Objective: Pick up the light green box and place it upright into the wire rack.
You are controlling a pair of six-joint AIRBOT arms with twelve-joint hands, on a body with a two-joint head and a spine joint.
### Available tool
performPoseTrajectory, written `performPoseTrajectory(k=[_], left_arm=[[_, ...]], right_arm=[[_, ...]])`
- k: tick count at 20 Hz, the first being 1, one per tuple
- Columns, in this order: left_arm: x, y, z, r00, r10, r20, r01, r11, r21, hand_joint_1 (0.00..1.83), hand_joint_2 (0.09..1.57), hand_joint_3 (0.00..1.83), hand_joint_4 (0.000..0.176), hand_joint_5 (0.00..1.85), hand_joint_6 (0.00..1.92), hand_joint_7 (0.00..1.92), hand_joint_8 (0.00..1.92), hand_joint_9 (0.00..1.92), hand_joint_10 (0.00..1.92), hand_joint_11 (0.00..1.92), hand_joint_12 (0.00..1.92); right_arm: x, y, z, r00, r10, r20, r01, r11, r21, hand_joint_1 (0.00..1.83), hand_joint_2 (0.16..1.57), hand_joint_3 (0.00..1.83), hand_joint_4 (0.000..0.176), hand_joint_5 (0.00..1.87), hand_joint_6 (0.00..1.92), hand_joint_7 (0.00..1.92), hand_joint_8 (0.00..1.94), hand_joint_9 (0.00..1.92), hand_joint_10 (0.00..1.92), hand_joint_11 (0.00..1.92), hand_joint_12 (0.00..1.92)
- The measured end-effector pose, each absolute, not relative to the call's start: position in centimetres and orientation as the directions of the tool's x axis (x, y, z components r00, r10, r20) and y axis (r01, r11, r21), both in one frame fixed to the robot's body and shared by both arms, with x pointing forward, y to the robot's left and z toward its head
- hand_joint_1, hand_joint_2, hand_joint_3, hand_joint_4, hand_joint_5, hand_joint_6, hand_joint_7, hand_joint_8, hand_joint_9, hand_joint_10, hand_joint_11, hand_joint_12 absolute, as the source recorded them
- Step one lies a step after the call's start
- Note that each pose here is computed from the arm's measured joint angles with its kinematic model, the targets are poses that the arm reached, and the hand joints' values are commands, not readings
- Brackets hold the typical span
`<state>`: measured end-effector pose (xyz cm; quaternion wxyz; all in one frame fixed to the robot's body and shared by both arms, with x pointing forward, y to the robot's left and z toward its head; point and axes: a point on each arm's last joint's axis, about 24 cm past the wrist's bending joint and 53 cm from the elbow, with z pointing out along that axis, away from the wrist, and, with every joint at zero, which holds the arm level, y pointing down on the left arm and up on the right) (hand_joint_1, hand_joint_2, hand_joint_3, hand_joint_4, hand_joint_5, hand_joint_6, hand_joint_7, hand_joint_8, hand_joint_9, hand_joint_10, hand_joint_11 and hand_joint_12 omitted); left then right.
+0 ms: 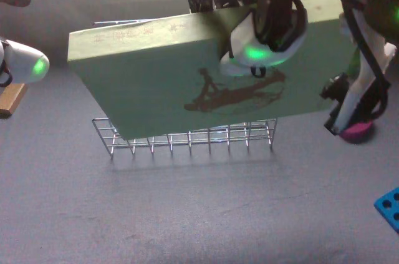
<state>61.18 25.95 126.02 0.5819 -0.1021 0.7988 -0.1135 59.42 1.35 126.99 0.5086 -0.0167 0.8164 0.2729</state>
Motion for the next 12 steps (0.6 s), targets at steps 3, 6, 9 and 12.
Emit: performPoseTrajectory(k=[3, 6, 9, 12], left_arm=[[61.2, 26.2, 125.9, -0.306, -0.288, -0.907, -0.039, 0.956, -0.291, 0.28, 1.09, 0.00, 0.090, 0.31, 0.00, 0.24, 0.00, 0.23, 0.00, 0.00, 0.73], [61.1, 26.2, 125.8, -0.307, -0.283, -0.908, -0.040, 0.958, -0.285, 0.29, 1.09, 0.00, 0.089, 0.32, 0.00, 0.23, 0.00, 0.22, 0.00, 0.00, 0.73], [61.1, 26.3, 125.8, -0.308, -0.281, -0.909, -0.041, 0.958, -0.282, 0.30, 1.09, 0.00, 0.089, 0.33, 0.00, 0.24, 0.00, 0.24, 0.01, 0.00, 0.77], [61.1, 26.4, 125.7, -0.309, -0.282, -0.908, -0.046, 0.958, -0.282, 0.30, 1.09, 0.00, 0.090, 0.31, 0.00, 0.23, 0.00, 0.24, 0.00, 0.00, 0.77]], right_arm=[[60.3, 1.6, 127.2, -0.473, 0.265, -0.840, -0.301, 0.848, 0.437, 1.36, 1.15, 0.00, 0.000, 0.83, 1.00, 0.94, 1.11, 0.82, 1.42, 0.81, 1.49], [61.0, 1.8, 127.2, -0.472, 0.277, -0.837, -0.294, 0.846, 0.446, 1.37, 1.15, 0.00, 0.000, 0.84, 0.99, 0.94, 1.11, 0.83, 1.42, 0.82, 1.46], [61.7, 2.4, 127.5, -0.472, 0.292, -0.832, -0.293, 0.838, 0.460, 1.37, 1.15, 0.00, 0.000, 0.84, 0.99, 0.94, 1.11, 0.83, 1.42, 0.82, 1.46], [62.5, 2.7, 126.9, -0.479, 0.295, -0.827, -0.283, 0.840, 0.464, 1.36, 1.15, 0.00, 0.000, 0.84, 0.99, 0.94, 1.10, 0.83, 1.42, 0.82, 1.46]])
